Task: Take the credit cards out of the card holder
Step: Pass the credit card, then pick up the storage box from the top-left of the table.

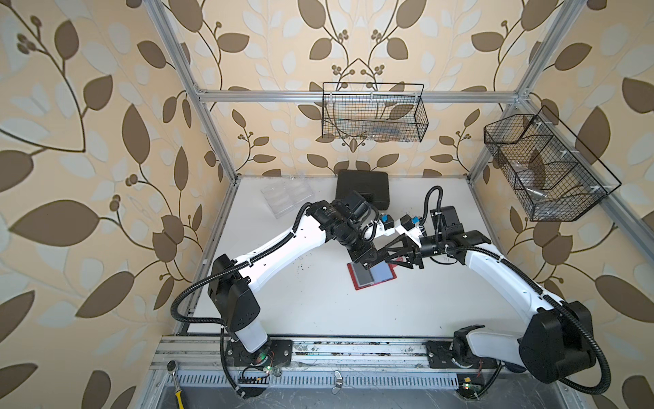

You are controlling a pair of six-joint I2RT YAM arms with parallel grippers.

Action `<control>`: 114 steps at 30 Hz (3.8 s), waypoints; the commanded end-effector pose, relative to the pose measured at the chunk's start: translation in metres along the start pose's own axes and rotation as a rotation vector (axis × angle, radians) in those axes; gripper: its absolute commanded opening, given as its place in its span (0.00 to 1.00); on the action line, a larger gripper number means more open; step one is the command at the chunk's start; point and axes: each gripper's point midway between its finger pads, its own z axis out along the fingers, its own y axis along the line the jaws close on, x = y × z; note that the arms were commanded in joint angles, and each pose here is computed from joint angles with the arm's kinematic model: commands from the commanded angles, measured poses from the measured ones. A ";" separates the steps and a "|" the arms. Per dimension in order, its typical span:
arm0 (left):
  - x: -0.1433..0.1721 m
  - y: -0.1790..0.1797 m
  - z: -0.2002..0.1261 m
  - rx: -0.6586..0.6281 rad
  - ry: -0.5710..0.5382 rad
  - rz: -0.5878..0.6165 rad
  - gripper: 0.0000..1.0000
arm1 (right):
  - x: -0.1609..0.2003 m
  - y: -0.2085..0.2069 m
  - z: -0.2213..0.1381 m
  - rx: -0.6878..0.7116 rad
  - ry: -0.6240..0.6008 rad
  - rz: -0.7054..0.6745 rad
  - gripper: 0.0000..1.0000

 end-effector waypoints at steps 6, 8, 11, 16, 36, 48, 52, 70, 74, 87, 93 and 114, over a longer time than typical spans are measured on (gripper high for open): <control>-0.017 -0.016 -0.016 0.024 -0.084 0.088 0.00 | 0.003 0.002 0.006 -0.051 -0.003 0.023 0.44; -0.017 -0.018 -0.016 0.032 -0.084 0.094 0.00 | 0.002 0.000 0.005 -0.050 -0.012 0.028 0.44; -0.015 -0.018 -0.015 0.032 -0.080 0.096 0.00 | -0.003 -0.002 0.002 -0.049 -0.027 0.027 0.42; -0.014 -0.019 -0.014 0.036 -0.087 0.112 0.00 | -0.006 0.004 0.004 -0.083 -0.029 0.021 0.37; -0.008 -0.019 -0.011 0.030 -0.081 0.145 0.00 | -0.003 0.020 0.006 -0.168 -0.026 0.029 0.00; 0.000 -0.017 -0.012 0.006 -0.070 0.130 0.43 | -0.001 0.024 0.007 -0.163 -0.006 0.018 0.00; -0.003 -0.009 -0.018 -0.065 -0.108 0.118 0.52 | -0.001 0.021 0.005 -0.138 -0.001 0.011 0.00; 0.131 0.225 -0.203 -0.919 -0.360 -1.165 0.93 | -0.048 -0.019 -0.011 0.295 -0.150 -0.043 0.00; 0.186 0.258 -0.218 -0.999 -0.262 -1.351 0.83 | -0.058 -0.009 -0.003 0.275 -0.162 -0.051 0.00; 0.258 0.365 -0.225 -1.001 -0.203 -1.527 0.64 | -0.065 -0.002 0.021 0.225 -0.126 -0.046 0.00; 0.259 0.401 -0.216 -0.976 -0.229 -1.523 0.59 | -0.065 -0.002 0.028 0.205 -0.103 -0.041 0.00; 0.292 0.440 -0.182 -1.003 -0.176 -1.534 0.44 | -0.058 -0.013 0.036 0.159 -0.069 -0.012 0.00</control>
